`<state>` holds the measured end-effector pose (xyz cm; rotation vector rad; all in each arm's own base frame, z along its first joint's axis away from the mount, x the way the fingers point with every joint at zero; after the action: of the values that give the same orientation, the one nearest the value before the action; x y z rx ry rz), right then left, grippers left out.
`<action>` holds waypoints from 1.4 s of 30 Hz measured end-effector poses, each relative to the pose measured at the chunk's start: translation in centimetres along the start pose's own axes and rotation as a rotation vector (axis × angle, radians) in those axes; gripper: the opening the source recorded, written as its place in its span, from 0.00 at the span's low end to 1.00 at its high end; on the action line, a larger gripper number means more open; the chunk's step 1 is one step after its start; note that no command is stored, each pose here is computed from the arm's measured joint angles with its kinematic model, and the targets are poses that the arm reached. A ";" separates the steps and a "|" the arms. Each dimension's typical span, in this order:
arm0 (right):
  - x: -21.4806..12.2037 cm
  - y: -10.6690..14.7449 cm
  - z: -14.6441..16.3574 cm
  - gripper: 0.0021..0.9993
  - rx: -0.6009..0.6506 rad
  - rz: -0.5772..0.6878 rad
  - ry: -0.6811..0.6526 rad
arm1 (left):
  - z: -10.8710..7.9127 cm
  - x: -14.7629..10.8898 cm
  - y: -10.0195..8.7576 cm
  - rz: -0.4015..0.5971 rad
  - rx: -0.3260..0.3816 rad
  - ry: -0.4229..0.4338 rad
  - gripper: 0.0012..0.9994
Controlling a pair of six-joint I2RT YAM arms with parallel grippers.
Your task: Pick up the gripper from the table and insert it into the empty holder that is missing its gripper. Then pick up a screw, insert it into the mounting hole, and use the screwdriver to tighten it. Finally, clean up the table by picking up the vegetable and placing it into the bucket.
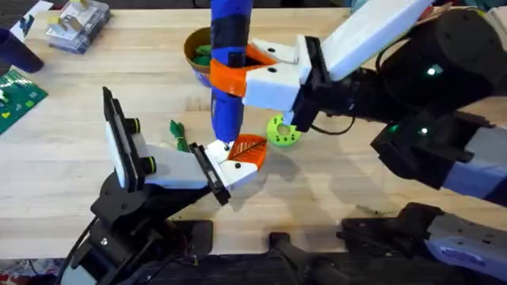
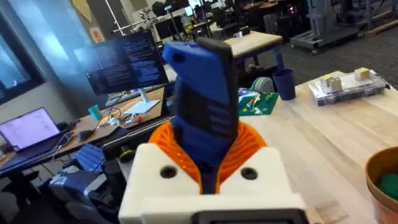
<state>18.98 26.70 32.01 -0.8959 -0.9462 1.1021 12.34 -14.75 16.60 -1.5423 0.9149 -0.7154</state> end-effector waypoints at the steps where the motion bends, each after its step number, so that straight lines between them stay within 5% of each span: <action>1: 0.0 0.1 0.0 0.08 0.003 0.003 0.002 | 0.0 0.0 0.0 0.000 0.000 0.000 0.01; 42: -0.5 0.3 -0.7 0.08 0.007 0.027 0.040 | 0.0 0.0 0.0 0.001 -0.001 0.000 0.01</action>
<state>19.49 26.22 31.39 -0.9238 -0.8994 1.1056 12.34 -14.75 16.58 -1.5427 0.9160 -0.7141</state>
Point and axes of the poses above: each hand's point on the last joint's axis, 136 mm out from that joint toward the fingers, its own x axis out along the fingers, its own z axis along the line the jaws close on, y = z × x, the point moved 5 cm from there along -x, back along the fingers, and after that the axes turned 1 degree about x, right-handed, at the moved point
